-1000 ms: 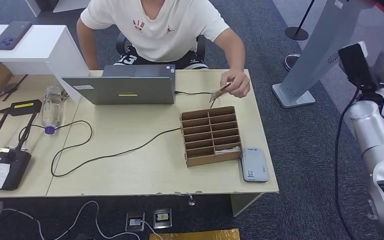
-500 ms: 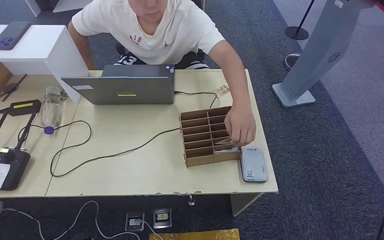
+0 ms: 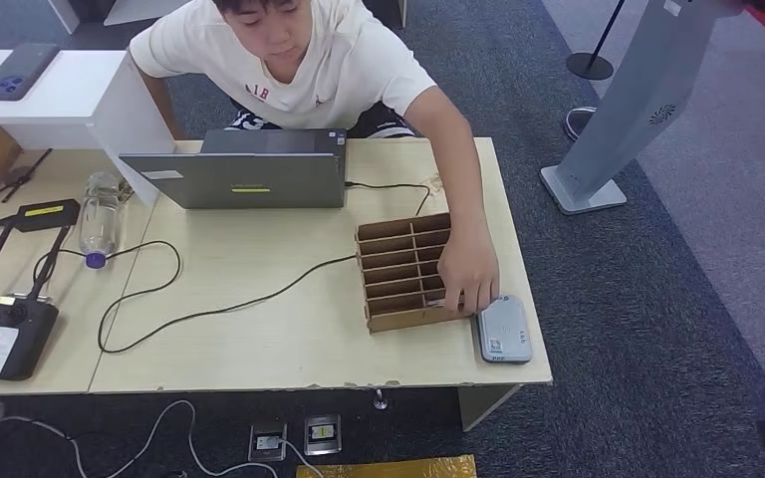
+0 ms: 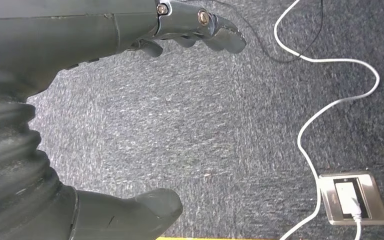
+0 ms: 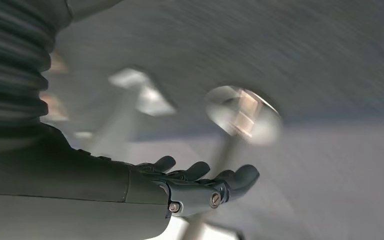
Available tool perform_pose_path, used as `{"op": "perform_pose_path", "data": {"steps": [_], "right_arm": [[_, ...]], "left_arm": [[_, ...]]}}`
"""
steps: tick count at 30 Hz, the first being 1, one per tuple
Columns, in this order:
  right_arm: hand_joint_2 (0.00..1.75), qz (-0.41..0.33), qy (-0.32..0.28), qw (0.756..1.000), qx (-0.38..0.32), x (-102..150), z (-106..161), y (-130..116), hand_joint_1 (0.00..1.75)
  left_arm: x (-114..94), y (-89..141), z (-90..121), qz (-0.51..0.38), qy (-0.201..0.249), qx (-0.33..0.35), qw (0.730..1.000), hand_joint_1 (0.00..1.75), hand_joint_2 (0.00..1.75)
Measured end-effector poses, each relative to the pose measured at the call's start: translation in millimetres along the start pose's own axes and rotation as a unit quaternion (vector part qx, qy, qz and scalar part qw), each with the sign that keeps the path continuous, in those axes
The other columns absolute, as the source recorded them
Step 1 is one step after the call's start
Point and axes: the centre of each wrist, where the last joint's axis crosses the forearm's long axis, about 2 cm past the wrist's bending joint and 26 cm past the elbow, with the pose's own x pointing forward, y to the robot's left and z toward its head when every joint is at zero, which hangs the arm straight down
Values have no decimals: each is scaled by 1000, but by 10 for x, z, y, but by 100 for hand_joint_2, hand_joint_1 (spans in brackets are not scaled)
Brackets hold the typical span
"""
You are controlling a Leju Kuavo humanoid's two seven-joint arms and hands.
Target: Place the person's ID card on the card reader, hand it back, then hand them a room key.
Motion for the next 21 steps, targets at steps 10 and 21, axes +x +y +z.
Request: {"op": "perform_pose_path", "data": {"steps": [10, 21], "right_arm": [[175, 92, 69, 972, 205, -216, 321, 670, 0], [175, 120, 35, 950, 286, -221, 698, 1213, 0]], "left_arm": [[0, 31, -15, 6, 6, -6, 1000, 0, 175], [-2, 60, -28, 61, 32, 5, 998, 0, 175]]}}
